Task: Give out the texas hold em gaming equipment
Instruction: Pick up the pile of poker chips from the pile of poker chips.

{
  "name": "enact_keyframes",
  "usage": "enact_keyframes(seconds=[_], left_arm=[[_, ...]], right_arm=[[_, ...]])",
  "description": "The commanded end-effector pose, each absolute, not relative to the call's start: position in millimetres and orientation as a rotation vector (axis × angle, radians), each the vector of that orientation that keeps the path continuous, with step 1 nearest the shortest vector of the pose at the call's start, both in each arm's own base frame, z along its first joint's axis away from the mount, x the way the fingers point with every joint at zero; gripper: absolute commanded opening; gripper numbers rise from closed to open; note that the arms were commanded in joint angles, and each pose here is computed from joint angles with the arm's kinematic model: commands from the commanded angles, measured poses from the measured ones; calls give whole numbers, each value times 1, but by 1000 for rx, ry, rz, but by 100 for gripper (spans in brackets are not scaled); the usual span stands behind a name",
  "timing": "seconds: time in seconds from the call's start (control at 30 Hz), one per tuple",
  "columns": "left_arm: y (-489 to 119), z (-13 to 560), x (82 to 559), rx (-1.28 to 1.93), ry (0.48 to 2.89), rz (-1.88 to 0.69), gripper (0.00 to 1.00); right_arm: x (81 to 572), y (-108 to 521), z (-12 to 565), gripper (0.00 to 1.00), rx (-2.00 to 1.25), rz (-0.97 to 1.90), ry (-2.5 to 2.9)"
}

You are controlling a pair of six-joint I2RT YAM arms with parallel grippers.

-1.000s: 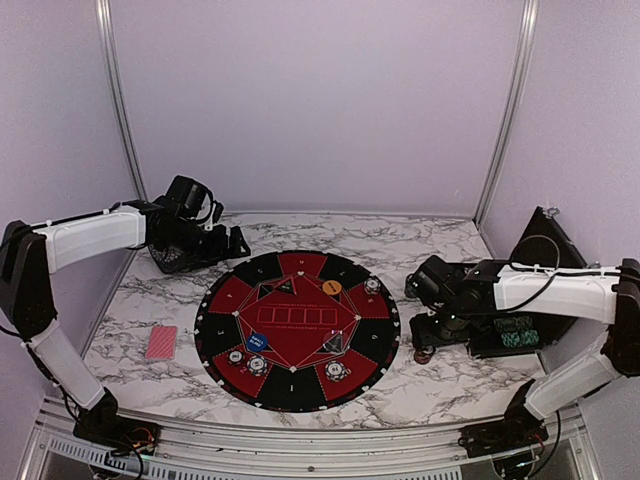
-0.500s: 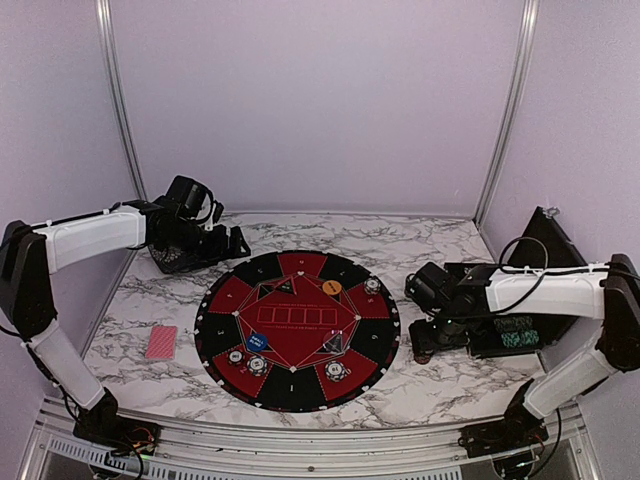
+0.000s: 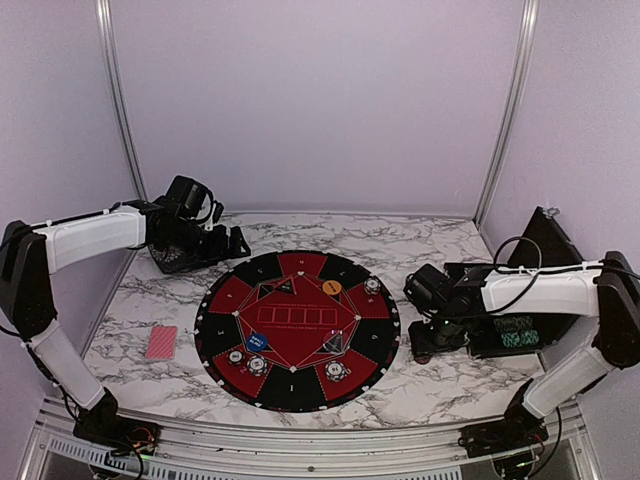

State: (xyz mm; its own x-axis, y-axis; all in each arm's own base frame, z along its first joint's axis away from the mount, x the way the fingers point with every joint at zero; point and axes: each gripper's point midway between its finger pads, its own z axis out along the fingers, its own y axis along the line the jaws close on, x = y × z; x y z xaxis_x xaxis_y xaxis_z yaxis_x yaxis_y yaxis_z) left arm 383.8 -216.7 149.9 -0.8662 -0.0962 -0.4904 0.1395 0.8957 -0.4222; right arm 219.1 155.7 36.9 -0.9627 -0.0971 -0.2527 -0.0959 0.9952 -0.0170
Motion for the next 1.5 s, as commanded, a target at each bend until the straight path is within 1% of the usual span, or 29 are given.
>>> enact_keyframes(seconds=[0.0, 0.23, 0.77, 1.1, 1.47], left_arm=[[-215, 147, 380, 53, 2566, -594, 99], [-215, 147, 381, 51, 2567, -595, 99], [-215, 145, 380, 55, 2571, -594, 99], [-214, 146, 380, 57, 2566, -588, 99], [-214, 145, 378, 62, 2568, -585, 99]], right_arm=[[224, 158, 39, 53, -114, 15, 2873], [224, 158, 39, 49, -116, 8, 2877], [223, 158, 38, 43, -122, -1, 2884], [226, 159, 47, 40, -120, -9, 2870], [230, 164, 60, 39, -128, -10, 2848]])
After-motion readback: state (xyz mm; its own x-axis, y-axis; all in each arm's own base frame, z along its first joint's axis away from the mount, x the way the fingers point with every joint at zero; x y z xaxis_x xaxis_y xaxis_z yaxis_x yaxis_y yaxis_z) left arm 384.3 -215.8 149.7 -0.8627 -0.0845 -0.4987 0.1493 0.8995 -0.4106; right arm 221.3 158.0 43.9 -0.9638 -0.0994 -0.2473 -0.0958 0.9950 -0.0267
